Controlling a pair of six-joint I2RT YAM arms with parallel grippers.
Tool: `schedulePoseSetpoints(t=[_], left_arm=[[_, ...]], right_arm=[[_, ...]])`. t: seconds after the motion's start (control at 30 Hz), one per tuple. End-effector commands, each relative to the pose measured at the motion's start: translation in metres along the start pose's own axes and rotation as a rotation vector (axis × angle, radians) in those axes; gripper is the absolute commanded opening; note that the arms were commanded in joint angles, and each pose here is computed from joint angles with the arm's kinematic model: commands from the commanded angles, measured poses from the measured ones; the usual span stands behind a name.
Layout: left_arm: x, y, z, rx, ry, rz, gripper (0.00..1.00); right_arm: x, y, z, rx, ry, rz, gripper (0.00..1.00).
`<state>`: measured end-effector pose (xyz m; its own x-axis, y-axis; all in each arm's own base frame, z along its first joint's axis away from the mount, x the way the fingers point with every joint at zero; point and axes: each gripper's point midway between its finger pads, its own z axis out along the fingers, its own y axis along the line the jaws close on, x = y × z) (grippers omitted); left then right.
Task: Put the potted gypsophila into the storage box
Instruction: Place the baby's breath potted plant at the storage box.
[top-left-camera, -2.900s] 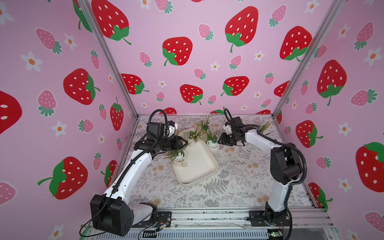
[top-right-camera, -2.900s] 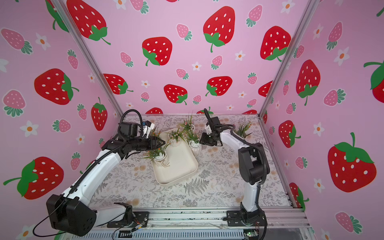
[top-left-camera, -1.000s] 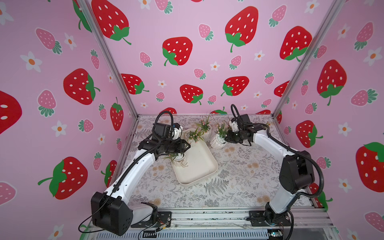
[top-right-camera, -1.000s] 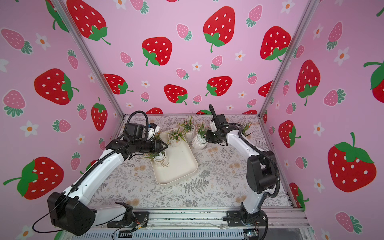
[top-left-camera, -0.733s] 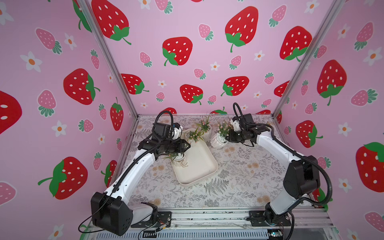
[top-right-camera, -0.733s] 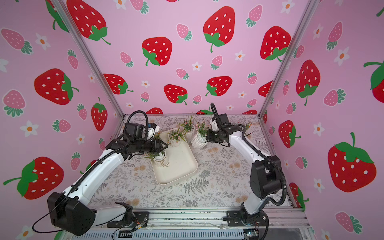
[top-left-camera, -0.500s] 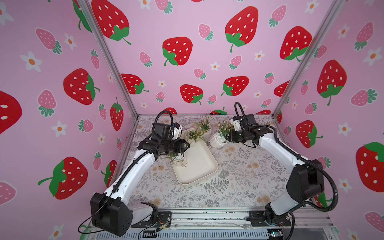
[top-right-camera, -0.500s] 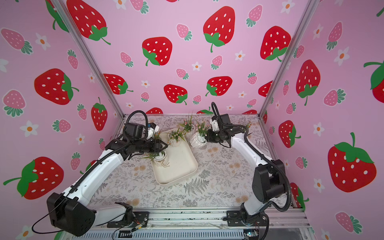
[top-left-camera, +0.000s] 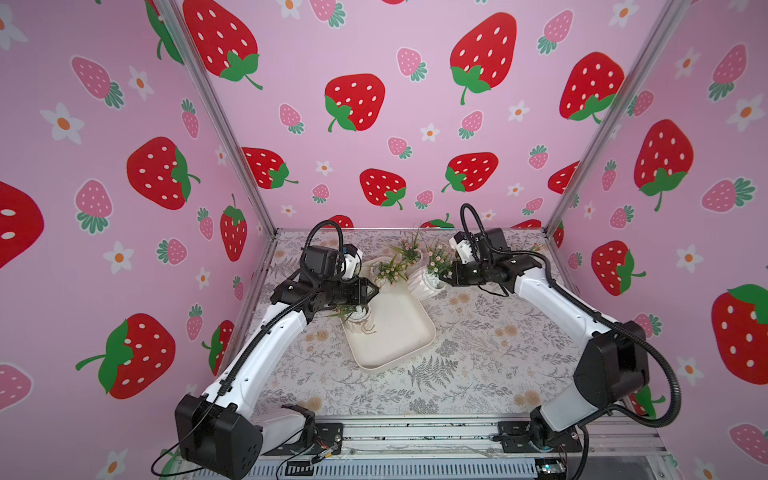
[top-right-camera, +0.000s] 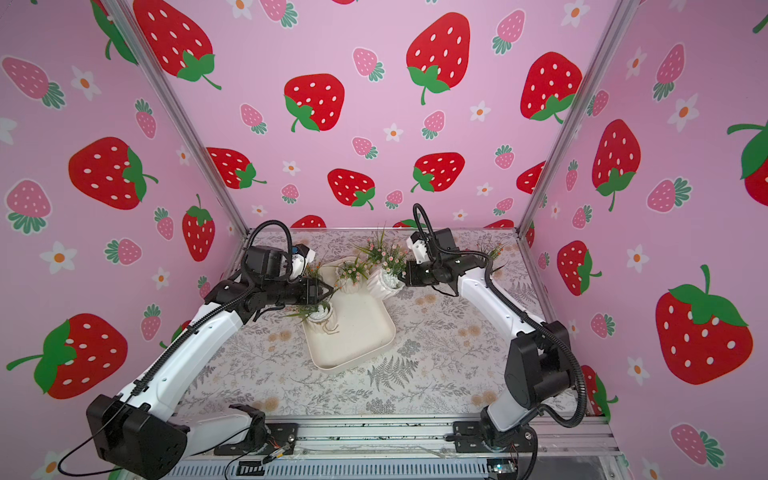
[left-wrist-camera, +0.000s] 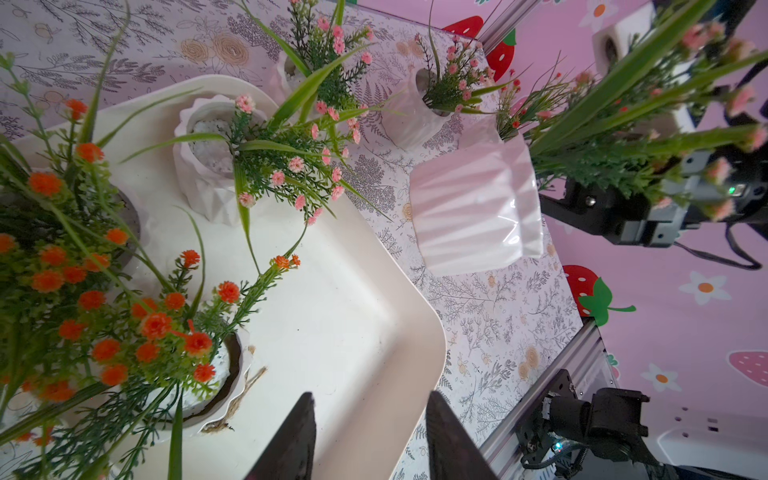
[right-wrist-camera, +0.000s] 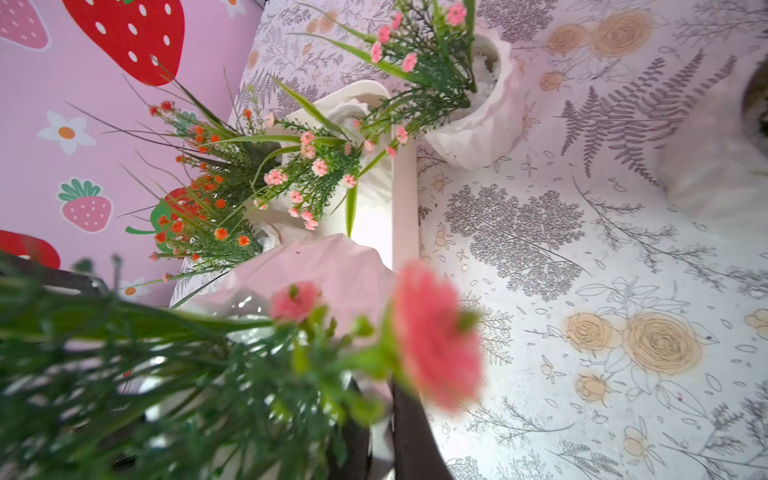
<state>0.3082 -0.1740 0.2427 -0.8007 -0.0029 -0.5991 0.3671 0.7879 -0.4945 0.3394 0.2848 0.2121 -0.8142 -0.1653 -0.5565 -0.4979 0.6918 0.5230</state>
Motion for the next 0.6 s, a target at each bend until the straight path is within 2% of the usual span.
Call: schedulePoseSetpoints(t=[0.0, 0.4, 0.57], left_arm=[[-0.013, -0.007, -0.012, 0.0, -0.044, 0.035, 0.46], [-0.013, -0.001, -0.013, -0.032, -0.046, 0.025, 0.46], [-0.013, 0.0, -0.014, -0.041, -0.049, 0.024, 0.46]], right_arm=[[-0.019, 0.03, -0.003, -0.093, -0.036, -0.077, 0.0], [0.009, 0.05, 0.045, -0.049, 0.099, -0.18, 0.0], [0.021, 0.048, 0.066, 0.028, 0.141, -0.216, 0.0]])
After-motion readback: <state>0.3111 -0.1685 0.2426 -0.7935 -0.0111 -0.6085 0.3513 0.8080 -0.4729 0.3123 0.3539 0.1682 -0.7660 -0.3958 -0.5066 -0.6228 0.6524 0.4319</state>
